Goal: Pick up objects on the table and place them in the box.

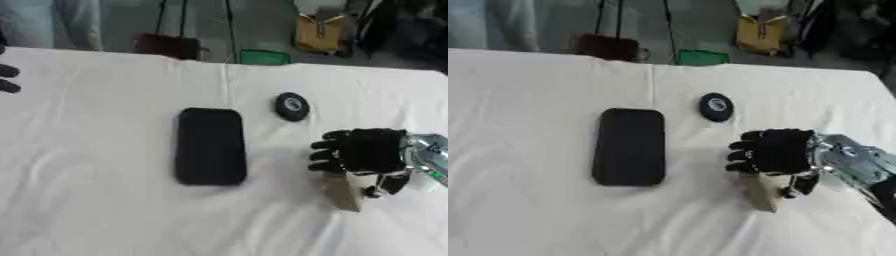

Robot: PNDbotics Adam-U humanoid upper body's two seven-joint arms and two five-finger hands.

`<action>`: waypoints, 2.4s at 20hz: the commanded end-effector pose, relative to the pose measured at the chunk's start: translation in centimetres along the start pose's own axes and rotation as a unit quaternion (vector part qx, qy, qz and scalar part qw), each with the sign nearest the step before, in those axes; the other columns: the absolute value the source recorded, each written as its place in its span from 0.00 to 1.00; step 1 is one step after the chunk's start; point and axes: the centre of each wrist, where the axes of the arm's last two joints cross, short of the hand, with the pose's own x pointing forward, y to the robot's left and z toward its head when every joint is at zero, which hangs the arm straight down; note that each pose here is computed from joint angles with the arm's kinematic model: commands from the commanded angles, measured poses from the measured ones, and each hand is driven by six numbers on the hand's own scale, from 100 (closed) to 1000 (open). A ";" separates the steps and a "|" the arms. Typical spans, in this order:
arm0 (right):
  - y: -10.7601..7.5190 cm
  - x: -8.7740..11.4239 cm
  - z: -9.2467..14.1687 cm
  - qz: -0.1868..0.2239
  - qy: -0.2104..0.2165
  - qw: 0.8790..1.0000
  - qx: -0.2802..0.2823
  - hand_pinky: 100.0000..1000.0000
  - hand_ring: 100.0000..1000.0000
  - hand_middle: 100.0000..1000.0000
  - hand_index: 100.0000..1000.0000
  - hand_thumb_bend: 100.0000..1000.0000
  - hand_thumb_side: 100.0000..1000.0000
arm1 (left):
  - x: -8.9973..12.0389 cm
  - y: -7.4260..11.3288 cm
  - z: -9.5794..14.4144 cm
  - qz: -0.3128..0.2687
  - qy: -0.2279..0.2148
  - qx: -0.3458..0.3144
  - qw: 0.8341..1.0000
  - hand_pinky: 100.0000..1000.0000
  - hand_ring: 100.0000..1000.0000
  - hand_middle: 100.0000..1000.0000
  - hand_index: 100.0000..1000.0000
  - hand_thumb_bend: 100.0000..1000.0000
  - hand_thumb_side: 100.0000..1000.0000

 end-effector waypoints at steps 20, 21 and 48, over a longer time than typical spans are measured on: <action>0.2 -1.0 2.1 0.027 0.033 0.997 -0.057 0.72 0.67 0.49 0.48 0.20 0.26 | 0.7 0.2 -0.4 -0.003 -0.013 -0.005 1.000 0.62 0.67 0.72 0.88 0.10 1.00; 0.1 -1.0 2.3 0.028 0.034 0.997 -0.059 0.72 0.67 0.49 0.48 0.19 0.26 | 0.7 0.2 -0.3 -0.003 -0.013 -0.005 1.000 0.62 0.67 0.72 0.88 0.10 1.00; -13.7 -4.5 3.0 0.052 0.071 0.947 -0.309 0.67 0.59 0.52 0.53 0.22 0.31 | 0.8 -0.4 -0.9 0.022 -0.023 0.004 0.999 0.61 0.68 0.73 0.88 0.10 0.99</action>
